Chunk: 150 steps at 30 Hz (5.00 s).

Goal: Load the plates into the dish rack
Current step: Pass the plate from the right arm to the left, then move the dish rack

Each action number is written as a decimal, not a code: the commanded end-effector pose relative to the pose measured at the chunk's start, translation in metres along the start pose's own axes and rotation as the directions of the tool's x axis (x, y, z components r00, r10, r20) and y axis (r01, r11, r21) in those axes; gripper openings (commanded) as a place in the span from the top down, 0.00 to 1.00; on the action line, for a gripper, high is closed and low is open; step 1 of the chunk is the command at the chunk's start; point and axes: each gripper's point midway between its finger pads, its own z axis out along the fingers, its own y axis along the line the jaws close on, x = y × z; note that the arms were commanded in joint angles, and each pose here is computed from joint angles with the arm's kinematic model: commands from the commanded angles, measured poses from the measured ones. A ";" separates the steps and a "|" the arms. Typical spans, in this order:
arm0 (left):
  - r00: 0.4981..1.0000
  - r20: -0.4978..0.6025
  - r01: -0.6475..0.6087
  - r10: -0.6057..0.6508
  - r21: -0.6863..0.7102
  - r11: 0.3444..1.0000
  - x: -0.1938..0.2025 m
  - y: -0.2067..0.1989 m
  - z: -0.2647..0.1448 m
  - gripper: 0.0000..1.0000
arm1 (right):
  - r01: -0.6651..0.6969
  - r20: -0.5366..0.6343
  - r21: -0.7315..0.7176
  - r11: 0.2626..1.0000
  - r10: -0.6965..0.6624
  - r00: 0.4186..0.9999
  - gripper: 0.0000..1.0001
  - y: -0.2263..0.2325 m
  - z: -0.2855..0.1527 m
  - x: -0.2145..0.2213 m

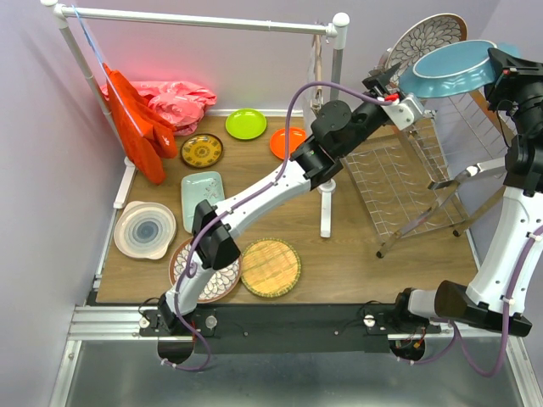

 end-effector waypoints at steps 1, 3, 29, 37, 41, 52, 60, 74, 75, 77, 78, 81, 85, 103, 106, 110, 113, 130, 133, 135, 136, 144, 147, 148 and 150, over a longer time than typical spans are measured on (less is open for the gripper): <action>0.999 0.052 -0.008 0.012 -0.078 0.997 -0.011 0.021 0.005 0.32 | -0.043 -0.015 -0.173 0.984 0.041 0.999 1.00 0.052 -0.029 0.003; 0.998 0.062 -0.004 0.008 -0.065 0.998 -0.009 0.018 0.007 0.32 | -0.049 -0.026 -0.172 0.984 0.046 0.999 0.99 0.051 -0.030 0.004; 0.985 0.171 0.031 -0.029 -0.009 0.999 -0.034 0.013 0.009 1.00 | -0.063 -0.074 -0.132 0.989 0.054 0.996 0.97 0.037 -0.040 0.015; 0.974 0.217 0.073 -0.059 -0.060 0.995 -0.055 0.032 0.005 1.00 | -0.050 -0.070 -0.140 0.989 0.040 0.997 0.55 0.036 -0.040 0.015; 0.969 0.239 0.085 -0.055 -0.116 0.990 -0.065 0.047 0.003 1.00 | -0.048 -0.076 -0.152 0.987 0.036 0.996 0.39 0.039 -0.042 0.016; 0.956 0.264 0.187 -0.128 -0.213 0.959 -0.071 0.086 -0.002 1.00 | 0.020 -0.102 -0.137 0.990 -0.034 0.994 0.09 0.022 -0.048 0.024; 0.938 0.300 0.247 -0.176 -0.217 0.944 -0.081 0.096 -0.004 1.00 | 0.061 -0.103 -0.127 0.990 -0.075 0.992 0.00 0.011 -0.052 0.026; 0.911 0.311 0.339 -0.272 -0.188 0.922 -0.087 0.120 -0.014 1.00 | 0.540 -0.179 -0.326 0.776 -0.612 0.770 0.00 -0.008 -0.072 0.058; 0.909 0.310 0.342 -0.277 -0.180 0.922 -0.088 0.119 -0.015 1.00 | 0.610 -0.154 -0.363 0.704 -0.691 0.707 0.00 -0.008 -0.074 0.059; 0.908 0.306 0.348 -0.285 -0.175 0.921 -0.088 0.122 -0.017 1.00 | 0.673 -0.107 -0.449 0.587 -0.784 0.612 0.00 0.001 -0.082 0.065; 0.906 0.307 0.356 -0.292 -0.174 0.918 -0.089 0.124 -0.017 1.00 | 0.741 -0.047 -0.471 0.479 -0.852 0.521 0.00 0.000 -0.082 0.063; 0.903 0.314 0.345 -0.292 -0.130 0.929 -0.095 0.120 -0.019 1.00 | 0.838 0.101 -0.506 0.206 -0.950 0.295 0.00 0.008 -0.084 0.060; 0.900 0.317 0.344 -0.299 -0.096 0.934 -0.100 0.119 -0.021 1.00 | 0.859 0.275 -0.491 -0.144 -0.962 -0.005 0.00 0.010 -0.082 0.057; 0.898 0.297 0.336 -0.325 0.015 0.942 -0.099 0.098 -0.024 1.00 | 0.521 0.568 -0.083 -0.849 -0.470 -0.675 0.19 0.025 -0.050 0.028; 0.898 0.297 0.333 -0.326 0.026 0.942 -0.098 0.096 -0.024 1.00 | 0.523 0.585 -0.076 -0.849 -0.463 -0.666 0.19 0.030 -0.051 0.029; 0.899 0.292 0.330 -0.326 0.037 0.943 -0.095 0.094 -0.024 1.00 | 0.517 0.634 -0.102 -0.850 -0.456 -0.625 0.17 0.037 -0.061 0.041; 0.899 0.291 0.329 -0.327 0.045 0.943 -0.093 0.096 -0.024 1.00 | 0.535 0.652 -0.147 -0.832 -0.488 -0.580 0.14 0.038 -0.065 0.048; 0.870 0.338 0.406 -0.360 -0.074 0.911 -0.065 0.121 -0.009 1.00 | 0.962 0.352 -0.083 -0.260 -0.911 -0.216 0.06 0.030 -0.052 -0.014; 0.855 0.349 0.435 -0.383 -0.083 0.897 -0.061 0.120 -0.007 1.00 | 0.982 0.326 -0.072 -0.173 -0.935 -0.140 0.04 0.021 -0.056 -0.018; 0.847 0.355 0.453 -0.395 -0.093 0.887 -0.058 0.122 -0.006 1.00 | 0.988 0.299 -0.051 -0.148 -0.946 -0.126 0.03 0.011 -0.054 -0.022; 0.844 0.361 0.454 -0.396 -0.092 0.886 -0.058 0.121 -0.006 1.00 | 0.988 0.295 -0.044 -0.145 -0.947 -0.126 0.01 0.009 -0.058 -0.023; 0.833 0.360 0.479 -0.420 -0.089 0.873 -0.057 0.120 -0.006 1.00 | 0.970 0.047 -0.235 -0.068 -0.997 -0.058 0.03 -0.049 -0.050 0.006; 0.832 0.355 0.483 -0.425 -0.088 0.871 -0.057 0.119 -0.007 1.00 | 0.927 -0.037 -0.370 -0.064 -0.996 -0.083 0.03 -0.064 -0.055 0.026; 0.834 0.352 0.482 -0.425 -0.089 0.872 -0.057 0.120 -0.008 1.00 | 0.904 -0.047 -0.416 -0.097 -0.991 -0.129 0.03 -0.067 -0.063 0.032; 0.831 0.350 0.487 -0.432 -0.087 0.869 -0.058 0.121 -0.010 1.00 | 0.844 -0.051 -0.525 -0.108 -0.986 -0.158 0.03 -0.072 -0.073 0.049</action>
